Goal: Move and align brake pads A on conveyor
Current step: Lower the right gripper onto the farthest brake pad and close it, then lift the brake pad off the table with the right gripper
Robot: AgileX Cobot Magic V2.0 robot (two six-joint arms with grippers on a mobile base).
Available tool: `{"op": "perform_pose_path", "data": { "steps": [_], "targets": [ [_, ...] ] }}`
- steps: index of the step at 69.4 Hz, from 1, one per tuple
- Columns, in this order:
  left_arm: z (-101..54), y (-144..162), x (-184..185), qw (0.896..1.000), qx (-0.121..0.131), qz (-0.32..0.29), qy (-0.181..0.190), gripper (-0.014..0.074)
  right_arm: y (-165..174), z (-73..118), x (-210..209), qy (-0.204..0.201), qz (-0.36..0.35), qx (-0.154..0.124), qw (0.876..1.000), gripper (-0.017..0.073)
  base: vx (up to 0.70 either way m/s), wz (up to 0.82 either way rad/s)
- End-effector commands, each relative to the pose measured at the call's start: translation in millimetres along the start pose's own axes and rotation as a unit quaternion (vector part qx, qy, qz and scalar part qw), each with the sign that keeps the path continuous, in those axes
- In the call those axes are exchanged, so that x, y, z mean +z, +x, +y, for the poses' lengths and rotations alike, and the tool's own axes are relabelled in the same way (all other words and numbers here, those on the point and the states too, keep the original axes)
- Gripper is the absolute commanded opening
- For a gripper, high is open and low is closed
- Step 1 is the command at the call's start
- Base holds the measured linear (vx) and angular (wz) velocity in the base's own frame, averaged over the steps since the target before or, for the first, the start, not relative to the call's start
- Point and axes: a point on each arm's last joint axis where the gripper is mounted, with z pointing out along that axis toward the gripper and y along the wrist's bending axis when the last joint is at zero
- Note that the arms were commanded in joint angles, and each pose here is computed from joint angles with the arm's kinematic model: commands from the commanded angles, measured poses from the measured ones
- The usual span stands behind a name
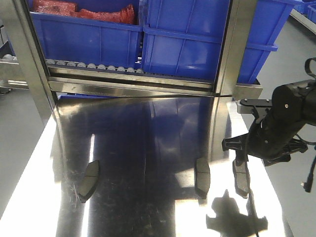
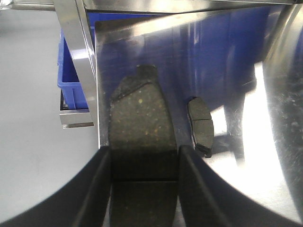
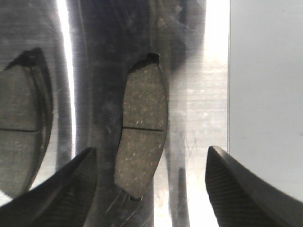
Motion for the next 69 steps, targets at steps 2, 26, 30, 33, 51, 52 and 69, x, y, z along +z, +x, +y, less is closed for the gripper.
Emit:
{"op": "perform_pose_path", "data": {
  "steps": [2, 26, 30, 33, 51, 52, 69],
  "targets": [
    [-0.6, -15, -5, 0.999, -0.006, -0.053, 0.002, -0.0006, -11, -0.1, -11, -0.005, -0.029, -0.010, 1.000, 0.0470, 0.00, 0.00],
    [-0.6, -15, -5, 0.999, -0.006, -0.053, 0.002, -0.0006, -12, 3.5, 30, -0.003, 0.024, -0.020, 0.999, 0.0470, 0.00, 0.00],
    [-0.6, -15, -5, 0.999, -0.006, -0.053, 0.002, -0.0006, -12, 3.6, 34, -0.002, 0.028, -0.021, 0.999, 0.0470, 0.00, 0.00],
    [-0.6, -15, -5, 0.999, -0.006, -0.053, 0.002, -0.0006, -12, 3.8, 37, -0.002, 0.028, -0.021, 0.999, 0.0470, 0.00, 0.00],
    [-0.6, -15, -5, 0.999, -0.006, -0.053, 0.002, -0.0006, -14, 4.7, 46, -0.003, 0.025, -0.022, 0.999, 0.0374, 0.00, 0.00],
    [-0.6, -15, -5, 0.999, -0.006, -0.053, 0.002, -0.0006, -15, 4.8, 46, -0.004, 0.024, -0.022, 0.999, 0.0358, 0.00, 0.00],
    [-0.6, -15, -5, 0.999, -0.006, -0.053, 0.002, -0.0006, -15, 4.8, 44, -0.004, 0.022, -0.022, 1.000, 0.0020, 0.00, 0.00]
  ]
}}
